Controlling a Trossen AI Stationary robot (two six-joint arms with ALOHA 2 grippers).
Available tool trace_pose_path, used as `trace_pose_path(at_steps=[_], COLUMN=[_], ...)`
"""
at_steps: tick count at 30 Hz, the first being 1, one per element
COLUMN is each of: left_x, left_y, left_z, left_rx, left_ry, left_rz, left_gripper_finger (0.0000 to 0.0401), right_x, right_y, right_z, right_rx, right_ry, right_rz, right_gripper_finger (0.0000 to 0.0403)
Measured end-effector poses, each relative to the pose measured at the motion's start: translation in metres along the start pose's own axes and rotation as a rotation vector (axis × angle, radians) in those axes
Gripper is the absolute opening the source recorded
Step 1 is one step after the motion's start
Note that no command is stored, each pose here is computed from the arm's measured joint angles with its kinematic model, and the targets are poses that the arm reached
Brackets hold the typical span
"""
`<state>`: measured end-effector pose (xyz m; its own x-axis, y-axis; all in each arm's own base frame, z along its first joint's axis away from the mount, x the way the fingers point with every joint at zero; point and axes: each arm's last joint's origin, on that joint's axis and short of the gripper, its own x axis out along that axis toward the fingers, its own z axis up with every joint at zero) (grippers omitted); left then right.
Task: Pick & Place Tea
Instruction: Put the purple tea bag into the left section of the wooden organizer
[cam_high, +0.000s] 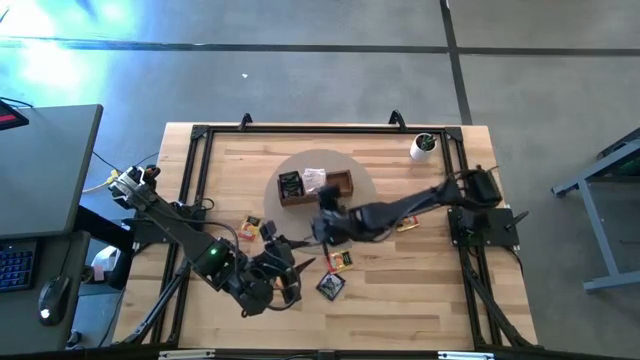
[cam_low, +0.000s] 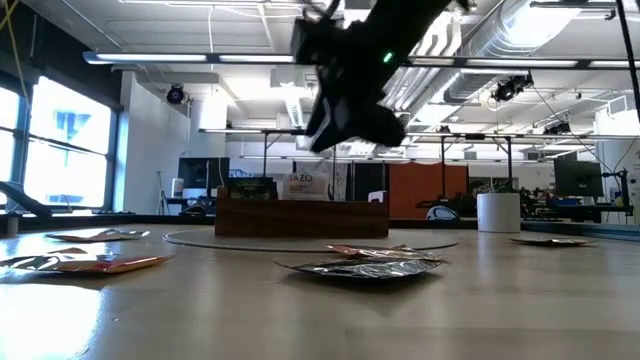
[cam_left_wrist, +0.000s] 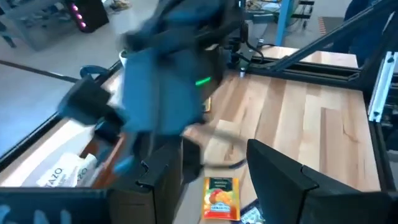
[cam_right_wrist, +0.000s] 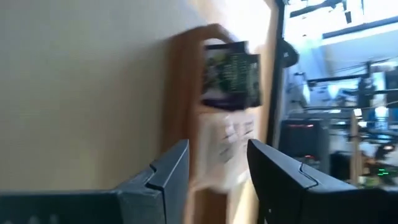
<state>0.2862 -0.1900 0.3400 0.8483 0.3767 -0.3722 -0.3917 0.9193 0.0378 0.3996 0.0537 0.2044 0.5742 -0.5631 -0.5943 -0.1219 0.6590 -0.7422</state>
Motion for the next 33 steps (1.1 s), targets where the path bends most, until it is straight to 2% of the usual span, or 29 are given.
trace_pose_path(at_steps=[4,7,13,16,18,20,26,30,32,33], left_x=[0.0,0.0,0.0,0.006,0.015,0.021,0.04,0.054,0.061,0.066], left_y=[0.0,-0.001,-0.003,-0.005,-0.008,-0.012,-0.036,-0.051,-0.056,-0.059], left_z=[0.0,-0.001,-0.003,-0.006,-0.011,-0.019,-0.043,-0.058,-0.069,-0.073], left_rx=[-0.002,-0.015,-0.046,-0.056,-0.065,-0.055,-0.042,-0.041,-0.027,-0.06], left_ry=[0.004,0.018,0.093,0.135,0.168,0.202,0.302,0.33,0.344,0.347], left_rz=[-0.006,-0.025,-0.12,-0.156,-0.158,-0.164,-0.26,-0.294,-0.278,-0.272], left_gripper_finger=[0.0177,0.0177,0.0177,0.0177,0.0177,0.0177,0.0177,0.0177,0.0177,0.0177], right_x=[-0.045,-0.078,-0.12,-0.126,-0.127,-0.127,-0.113,-0.102,-0.098,-0.095], right_y=[0.01,0.022,0.066,0.093,0.108,0.121,0.141,0.144,0.145,0.145], right_z=[-0.001,-0.004,-0.011,-0.017,-0.018,-0.023,-0.042,-0.055,-0.059,-0.061], right_rx=[0.135,0.262,0.387,0.507,0.619,0.678,0.768,0.788,0.773,0.752], right_ry=[0.008,0.016,-0.012,-0.032,-0.088,-0.145,-0.271,-0.276,-0.263,-0.254], right_rz=[0.062,0.206,0.442,0.529,0.576,0.607,0.647,0.641,0.637,0.634], right_gripper_finger=[0.0154,0.0147,0.014,0.014,0.014,0.014,0.014,0.014,0.014,0.014])
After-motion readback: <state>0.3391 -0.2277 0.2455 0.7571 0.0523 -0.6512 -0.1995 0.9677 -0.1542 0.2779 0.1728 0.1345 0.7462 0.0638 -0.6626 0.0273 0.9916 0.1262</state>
